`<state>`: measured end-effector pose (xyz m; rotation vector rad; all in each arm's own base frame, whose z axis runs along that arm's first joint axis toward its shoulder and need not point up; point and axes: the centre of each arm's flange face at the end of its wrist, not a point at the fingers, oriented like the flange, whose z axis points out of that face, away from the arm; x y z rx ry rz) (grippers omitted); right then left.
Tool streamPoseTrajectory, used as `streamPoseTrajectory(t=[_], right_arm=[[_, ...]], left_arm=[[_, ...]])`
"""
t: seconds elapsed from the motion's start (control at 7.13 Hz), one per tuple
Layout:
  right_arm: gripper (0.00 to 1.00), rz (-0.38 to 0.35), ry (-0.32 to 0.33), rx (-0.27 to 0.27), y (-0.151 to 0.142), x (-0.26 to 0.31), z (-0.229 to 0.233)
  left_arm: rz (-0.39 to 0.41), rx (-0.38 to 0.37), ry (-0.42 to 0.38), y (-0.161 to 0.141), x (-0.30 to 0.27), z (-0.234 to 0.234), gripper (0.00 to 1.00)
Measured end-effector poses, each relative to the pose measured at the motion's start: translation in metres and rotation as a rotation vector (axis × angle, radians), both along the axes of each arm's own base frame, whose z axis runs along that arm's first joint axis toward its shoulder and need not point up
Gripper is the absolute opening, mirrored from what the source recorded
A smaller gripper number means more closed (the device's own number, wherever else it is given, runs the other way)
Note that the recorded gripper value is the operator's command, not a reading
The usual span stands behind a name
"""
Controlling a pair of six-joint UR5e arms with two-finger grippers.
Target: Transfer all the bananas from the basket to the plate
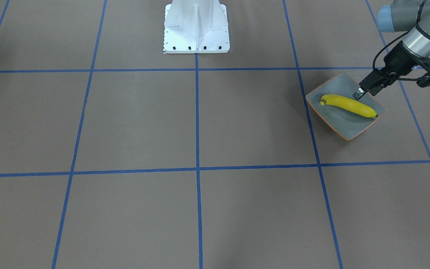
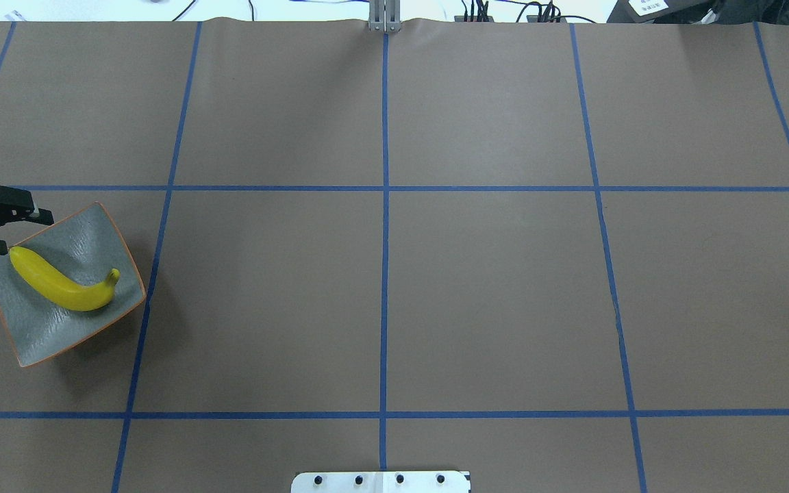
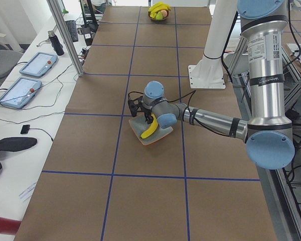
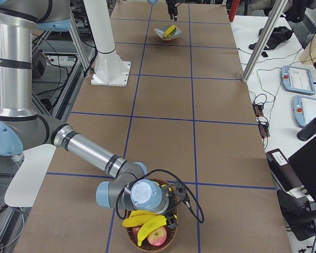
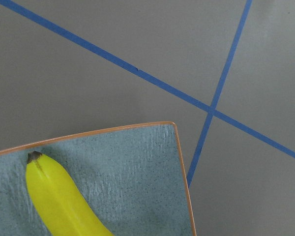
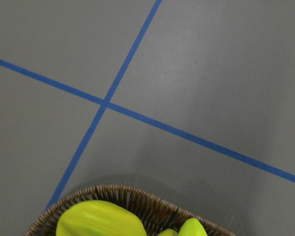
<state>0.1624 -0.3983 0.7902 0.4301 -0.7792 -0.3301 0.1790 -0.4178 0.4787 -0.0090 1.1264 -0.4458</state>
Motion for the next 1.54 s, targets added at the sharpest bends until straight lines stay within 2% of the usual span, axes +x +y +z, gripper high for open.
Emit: streamPoseTrajectory(t=[0.56, 0.7, 1.54], right_arm=[[0.98, -0.21, 0.002, 0.035, 0.029, 0.008, 0.057], [0.87, -0.246, -0.003, 0.038, 0.032, 0.007, 0.062], [0.8, -0.318, 0.017, 0.029, 0.038, 0.006, 0.076]], left_arm=[[-0.006, 0.003, -0.003, -0.001, 0.0, 0.0, 0.99], [-0.007, 0.003, -0.003, -0.001, 0.0, 0.0, 0.99], [-0.009, 0.008, -0.003, -0.007, 0.004, -0.001, 0.99]])
